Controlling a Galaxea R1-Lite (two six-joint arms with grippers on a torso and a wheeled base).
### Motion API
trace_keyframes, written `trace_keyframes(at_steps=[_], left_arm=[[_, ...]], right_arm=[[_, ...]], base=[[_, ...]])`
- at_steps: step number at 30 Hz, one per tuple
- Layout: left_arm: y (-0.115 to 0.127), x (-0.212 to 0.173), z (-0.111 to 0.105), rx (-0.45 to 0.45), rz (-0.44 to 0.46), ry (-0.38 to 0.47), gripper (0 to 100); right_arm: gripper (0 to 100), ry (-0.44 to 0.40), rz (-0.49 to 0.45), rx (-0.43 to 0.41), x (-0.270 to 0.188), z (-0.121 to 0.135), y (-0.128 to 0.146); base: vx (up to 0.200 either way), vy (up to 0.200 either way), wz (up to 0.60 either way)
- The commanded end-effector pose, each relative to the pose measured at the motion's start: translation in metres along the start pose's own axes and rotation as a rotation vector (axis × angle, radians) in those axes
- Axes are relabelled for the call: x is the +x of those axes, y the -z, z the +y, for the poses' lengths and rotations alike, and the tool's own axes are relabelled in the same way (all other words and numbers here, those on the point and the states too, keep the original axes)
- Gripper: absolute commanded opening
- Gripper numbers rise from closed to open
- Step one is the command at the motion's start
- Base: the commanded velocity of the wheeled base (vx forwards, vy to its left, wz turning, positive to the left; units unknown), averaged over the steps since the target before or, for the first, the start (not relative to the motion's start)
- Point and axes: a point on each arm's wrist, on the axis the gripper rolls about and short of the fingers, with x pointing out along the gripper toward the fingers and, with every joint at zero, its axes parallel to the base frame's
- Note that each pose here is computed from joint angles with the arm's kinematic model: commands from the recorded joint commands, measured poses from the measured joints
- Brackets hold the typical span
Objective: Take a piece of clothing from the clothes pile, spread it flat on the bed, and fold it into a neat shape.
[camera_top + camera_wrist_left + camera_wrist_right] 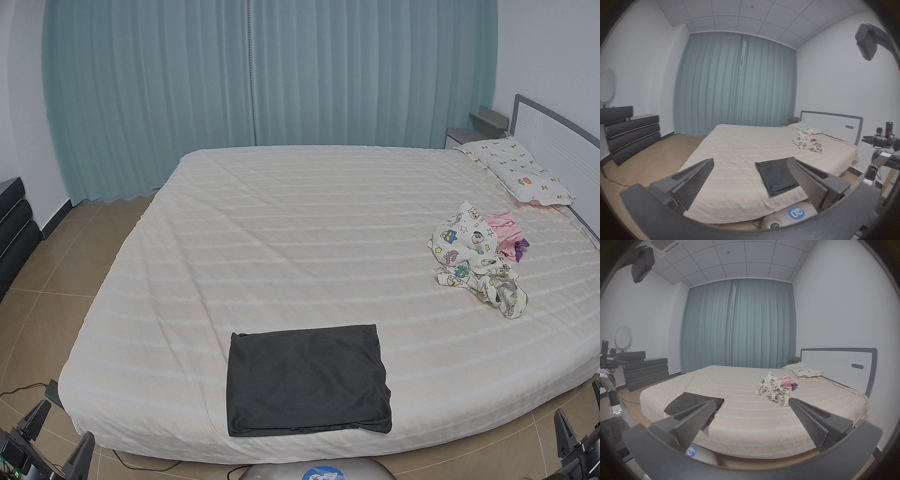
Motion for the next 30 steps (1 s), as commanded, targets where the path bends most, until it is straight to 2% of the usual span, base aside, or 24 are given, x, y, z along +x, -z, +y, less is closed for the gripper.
trace_keyframes(at_steps=[1,5,7,13,14,16,30], left_arm=[[0.0044,-0.0010,0.0002,0.007,0.000,0.052,100],[0.0061,-0.0047,0.0001,0.025,-0.036,0.072,100],[0.0065,-0.0070,0.0007,0.030,-0.066,0.053,100],[0.0067,-0.0073,0.0053,0.038,-0.078,-0.150,100],[0.0082,-0.0075,0.0066,0.086,-0.063,-0.207,100],[0.0109,-0.0075,0.0072,0.128,-0.028,-0.226,100],[0.0128,-0.0075,0.0071,0.089,-0.015,-0.217,100]], right_arm=[[100,-0.006,0.021,-0.001,0.0011,0.0001,0.0047],[100,-0.007,0.003,0.003,0.0004,0.0004,0.0049],[100,-0.011,0.004,0.003,0.0004,0.0005,0.0050],[100,-0.011,0.004,0.000,0.0004,0.0005,0.0050],[100,-0.011,0.004,0.000,0.0004,0.0005,0.0050],[100,-0.011,0.004,0.000,0.0004,0.0005,0.0050],[100,-0.004,0.003,0.029,0.0002,0.0003,0.0051]], base=[[0.000,0.000,0.00],[0.000,0.000,0.00],[0.000,0.000,0.00],[0.000,0.000,0.00],[0.000,0.000,0.00],[0.000,0.000,0.00],[0.000,0.000,0.00]])
